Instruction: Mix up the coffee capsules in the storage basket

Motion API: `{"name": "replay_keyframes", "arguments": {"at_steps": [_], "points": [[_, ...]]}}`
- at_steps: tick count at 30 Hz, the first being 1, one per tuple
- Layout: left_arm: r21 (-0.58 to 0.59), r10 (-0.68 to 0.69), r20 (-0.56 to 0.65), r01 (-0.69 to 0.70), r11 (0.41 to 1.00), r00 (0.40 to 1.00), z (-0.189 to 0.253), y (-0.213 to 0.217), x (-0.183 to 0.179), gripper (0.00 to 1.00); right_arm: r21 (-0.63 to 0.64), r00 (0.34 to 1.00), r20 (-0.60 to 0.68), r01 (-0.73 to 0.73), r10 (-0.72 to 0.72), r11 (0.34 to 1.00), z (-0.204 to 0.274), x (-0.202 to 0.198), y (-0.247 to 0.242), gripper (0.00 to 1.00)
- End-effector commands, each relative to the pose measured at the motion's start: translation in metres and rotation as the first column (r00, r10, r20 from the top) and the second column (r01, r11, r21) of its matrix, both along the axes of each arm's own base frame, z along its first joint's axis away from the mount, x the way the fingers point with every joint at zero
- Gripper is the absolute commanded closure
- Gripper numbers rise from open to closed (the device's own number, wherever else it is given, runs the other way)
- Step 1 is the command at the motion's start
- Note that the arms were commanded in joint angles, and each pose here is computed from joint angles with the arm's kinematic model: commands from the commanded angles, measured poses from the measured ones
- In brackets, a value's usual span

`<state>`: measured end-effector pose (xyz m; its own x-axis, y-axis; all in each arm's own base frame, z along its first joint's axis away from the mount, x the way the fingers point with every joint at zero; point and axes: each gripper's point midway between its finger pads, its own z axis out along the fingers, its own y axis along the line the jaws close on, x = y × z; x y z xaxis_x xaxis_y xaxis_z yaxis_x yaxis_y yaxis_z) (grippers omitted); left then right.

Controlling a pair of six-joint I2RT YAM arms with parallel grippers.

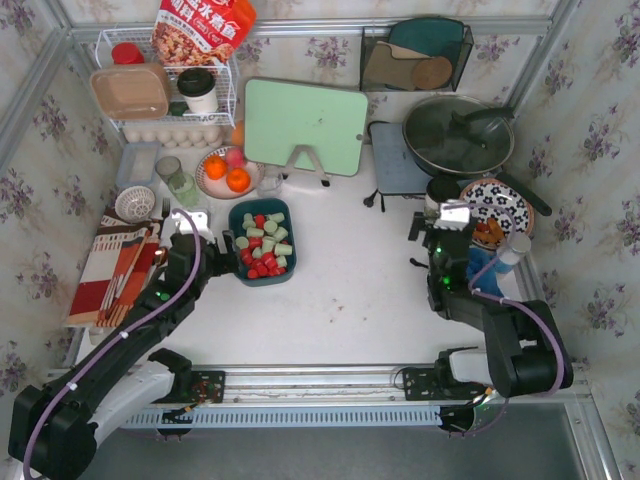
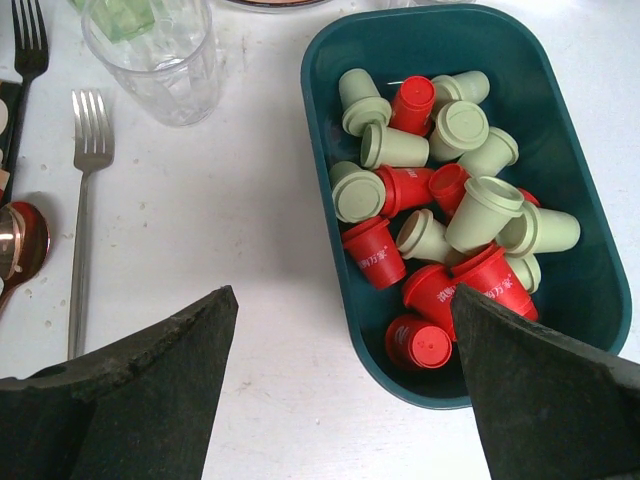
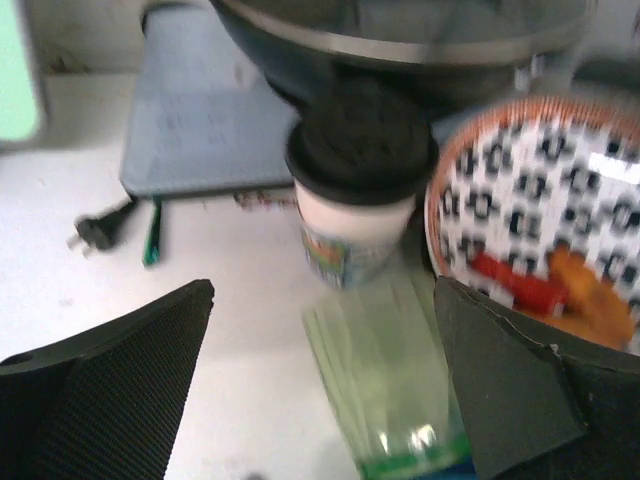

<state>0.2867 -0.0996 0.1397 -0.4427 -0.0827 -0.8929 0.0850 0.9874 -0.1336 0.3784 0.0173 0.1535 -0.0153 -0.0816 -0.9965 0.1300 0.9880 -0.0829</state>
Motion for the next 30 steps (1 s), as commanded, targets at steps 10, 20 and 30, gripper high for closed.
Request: {"name": "replay_keyframes", "arguments": {"at_steps": [10,20,30], "points": [[-0.022,0.013,0.045,-0.012,1.000,0.999,0.015,0.000,0.003,0.10,0.117,0.690,-0.164,-0.696,0.705,0.709,-0.051,-0.015,0.106,0.00],[-0.026,0.021,0.063,-0.020,0.999,0.998,0.021,0.004,0.001,0.10,0.182,0.921,-0.133,-0.340,0.366,0.923,-0.048,0.005,0.047,0.00],[-0.004,0.027,0.077,-0.026,1.000,0.997,0.024,0.008,0.000,0.10,0.118,0.993,-0.022,-0.116,0.119,0.986,-0.042,0.002,-0.004,0.00]]}}
